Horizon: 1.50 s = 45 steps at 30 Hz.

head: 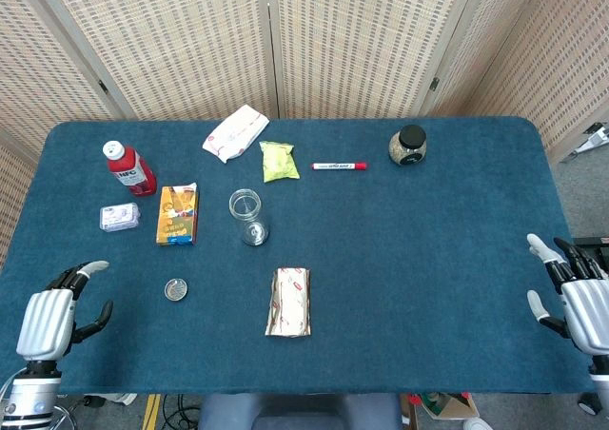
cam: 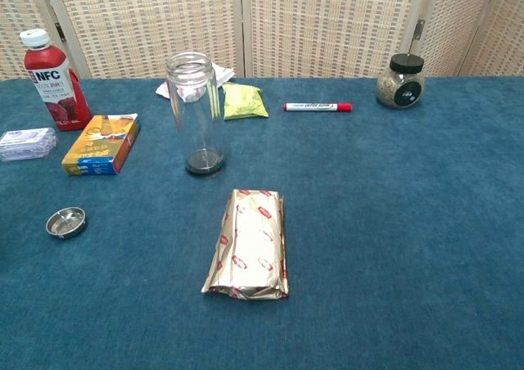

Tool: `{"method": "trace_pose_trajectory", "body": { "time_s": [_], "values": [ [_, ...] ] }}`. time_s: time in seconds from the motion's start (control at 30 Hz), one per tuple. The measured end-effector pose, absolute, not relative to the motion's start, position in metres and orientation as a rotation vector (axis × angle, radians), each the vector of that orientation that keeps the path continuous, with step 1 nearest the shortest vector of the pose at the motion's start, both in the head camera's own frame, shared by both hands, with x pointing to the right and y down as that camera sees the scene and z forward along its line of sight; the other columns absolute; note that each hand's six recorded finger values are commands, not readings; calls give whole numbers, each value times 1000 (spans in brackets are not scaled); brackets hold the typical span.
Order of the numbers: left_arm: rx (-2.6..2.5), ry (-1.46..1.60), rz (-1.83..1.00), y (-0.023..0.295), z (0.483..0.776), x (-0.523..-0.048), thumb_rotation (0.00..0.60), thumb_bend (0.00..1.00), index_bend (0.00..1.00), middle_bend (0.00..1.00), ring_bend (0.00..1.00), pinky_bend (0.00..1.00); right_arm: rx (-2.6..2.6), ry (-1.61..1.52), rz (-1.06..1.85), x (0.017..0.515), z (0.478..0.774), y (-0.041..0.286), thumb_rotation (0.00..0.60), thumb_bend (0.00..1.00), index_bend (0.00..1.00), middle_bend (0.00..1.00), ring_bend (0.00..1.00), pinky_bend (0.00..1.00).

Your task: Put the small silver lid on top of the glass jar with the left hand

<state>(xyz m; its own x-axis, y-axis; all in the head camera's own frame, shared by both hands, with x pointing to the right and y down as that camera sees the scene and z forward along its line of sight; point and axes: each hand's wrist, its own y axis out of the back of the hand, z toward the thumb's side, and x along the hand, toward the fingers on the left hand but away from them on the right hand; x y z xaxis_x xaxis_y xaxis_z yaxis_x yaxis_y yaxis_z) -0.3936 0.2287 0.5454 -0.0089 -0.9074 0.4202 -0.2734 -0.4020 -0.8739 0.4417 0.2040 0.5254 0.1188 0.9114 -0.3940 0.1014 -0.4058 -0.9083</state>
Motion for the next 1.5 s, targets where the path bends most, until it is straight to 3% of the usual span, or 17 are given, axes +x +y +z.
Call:
{"method": "trace_pose_trajectory", "body": {
  "time_s": [0.47, 0.7, 0.93, 1.27, 1.5],
  "values": [
    [-1766, 1120, -1381, 224, 553, -390, 600, 390, 265, 265, 277, 357, -1611, -1011, 1348, 443, 513, 200, 600, 421, 49, 229, 70, 129],
    [-1856, 933, -1325, 215, 574, -386, 600, 390, 293, 293, 368, 364, -1610, -1005, 1346, 440, 510, 200, 600, 421, 49, 229, 70, 129],
    [-1921, 770, -1261, 204, 600, -382, 600, 390, 349, 422, 487, 545, -1614, -1001, 1350, 439, 511, 201, 600, 421, 49, 229, 70, 129],
    [-1968, 576, -1203, 195, 643, -369, 600, 319, 370, 780, 773, 970, -1610, -1000, 1363, 439, 510, 203, 600, 421, 49, 229, 70, 129],
    [-1961, 441, -1176, 192, 667, -357, 600, 305, 399, 942, 906, 1000, -1604, -1001, 1369, 439, 509, 204, 600, 421, 49, 229, 70, 129]
  ]
}}
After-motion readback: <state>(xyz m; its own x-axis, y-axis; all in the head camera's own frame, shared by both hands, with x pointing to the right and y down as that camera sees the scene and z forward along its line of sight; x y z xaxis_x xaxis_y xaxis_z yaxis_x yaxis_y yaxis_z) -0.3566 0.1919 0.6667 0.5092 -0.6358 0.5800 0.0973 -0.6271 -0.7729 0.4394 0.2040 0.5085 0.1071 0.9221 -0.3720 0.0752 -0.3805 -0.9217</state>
